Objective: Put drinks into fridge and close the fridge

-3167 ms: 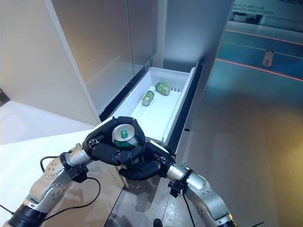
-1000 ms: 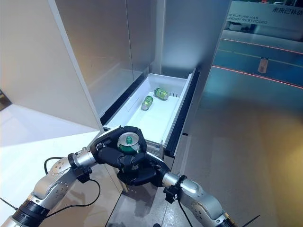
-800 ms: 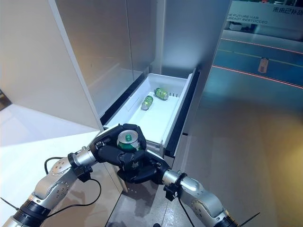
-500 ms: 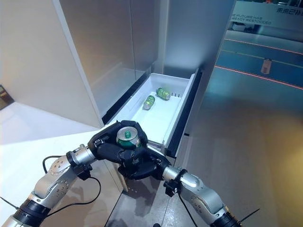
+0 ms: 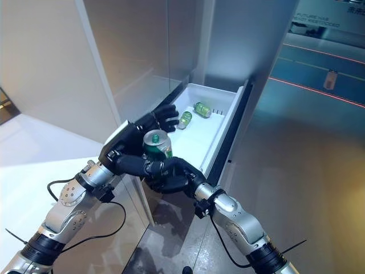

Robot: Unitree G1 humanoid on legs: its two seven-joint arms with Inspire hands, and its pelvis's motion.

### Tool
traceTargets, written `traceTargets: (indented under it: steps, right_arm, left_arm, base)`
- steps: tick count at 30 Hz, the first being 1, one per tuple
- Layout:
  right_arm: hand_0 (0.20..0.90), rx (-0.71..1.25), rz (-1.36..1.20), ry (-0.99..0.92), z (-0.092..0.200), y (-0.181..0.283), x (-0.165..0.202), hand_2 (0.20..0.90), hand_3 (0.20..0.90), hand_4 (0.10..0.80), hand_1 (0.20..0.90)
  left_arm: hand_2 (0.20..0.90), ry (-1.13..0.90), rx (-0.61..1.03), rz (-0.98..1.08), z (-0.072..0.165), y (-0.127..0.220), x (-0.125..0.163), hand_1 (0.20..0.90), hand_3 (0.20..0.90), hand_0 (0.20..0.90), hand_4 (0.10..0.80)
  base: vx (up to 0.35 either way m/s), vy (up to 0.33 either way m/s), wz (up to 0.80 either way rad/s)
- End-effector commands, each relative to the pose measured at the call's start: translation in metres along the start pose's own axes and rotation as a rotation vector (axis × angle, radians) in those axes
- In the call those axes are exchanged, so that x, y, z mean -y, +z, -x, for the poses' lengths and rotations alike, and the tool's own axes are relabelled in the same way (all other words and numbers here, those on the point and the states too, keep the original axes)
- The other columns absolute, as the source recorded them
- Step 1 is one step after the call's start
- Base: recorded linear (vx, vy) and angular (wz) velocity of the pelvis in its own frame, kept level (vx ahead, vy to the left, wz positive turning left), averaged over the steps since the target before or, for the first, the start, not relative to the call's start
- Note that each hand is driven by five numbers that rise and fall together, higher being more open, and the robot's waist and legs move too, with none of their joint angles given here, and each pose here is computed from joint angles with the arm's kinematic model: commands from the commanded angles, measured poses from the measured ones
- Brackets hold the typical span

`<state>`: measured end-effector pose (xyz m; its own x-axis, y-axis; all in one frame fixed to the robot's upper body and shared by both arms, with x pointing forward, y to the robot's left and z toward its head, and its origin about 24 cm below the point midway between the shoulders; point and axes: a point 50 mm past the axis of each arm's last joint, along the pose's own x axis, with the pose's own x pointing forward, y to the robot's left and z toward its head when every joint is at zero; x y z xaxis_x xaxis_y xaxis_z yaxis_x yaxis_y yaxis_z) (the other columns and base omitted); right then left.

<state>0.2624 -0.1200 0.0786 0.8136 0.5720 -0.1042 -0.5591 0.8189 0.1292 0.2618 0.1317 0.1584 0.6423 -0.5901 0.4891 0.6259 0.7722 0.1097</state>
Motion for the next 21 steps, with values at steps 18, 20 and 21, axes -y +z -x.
traceTargets:
  steps: [18,20,21]
  right_arm:
    - [0.300,0.482,0.181,-0.165,-0.015,0.112,0.023,0.300,0.200,0.100,0.300]
    - [0.300,0.506,0.204,-0.189,-0.014,0.118,0.025,0.300,0.200,0.100,0.300]
    - [0.300,0.523,0.214,-0.206,-0.014,0.124,0.027,0.300,0.200,0.100,0.300]
  left_arm:
    - [0.900,0.073,0.519,-0.129,-0.031,0.084,0.001,0.900,0.900,0.900,0.800]
    - [0.900,0.066,0.494,-0.111,-0.032,0.081,0.001,0.900,0.900,0.900,0.800]
    - [0.900,0.057,0.469,-0.094,-0.033,0.078,0.001,0.900,0.900,0.900,0.800]
  base:
    - [-0.038,0.001,0.08]
    - [0.000,0.000,0.00]
    - [0.000,0.000,0.00]
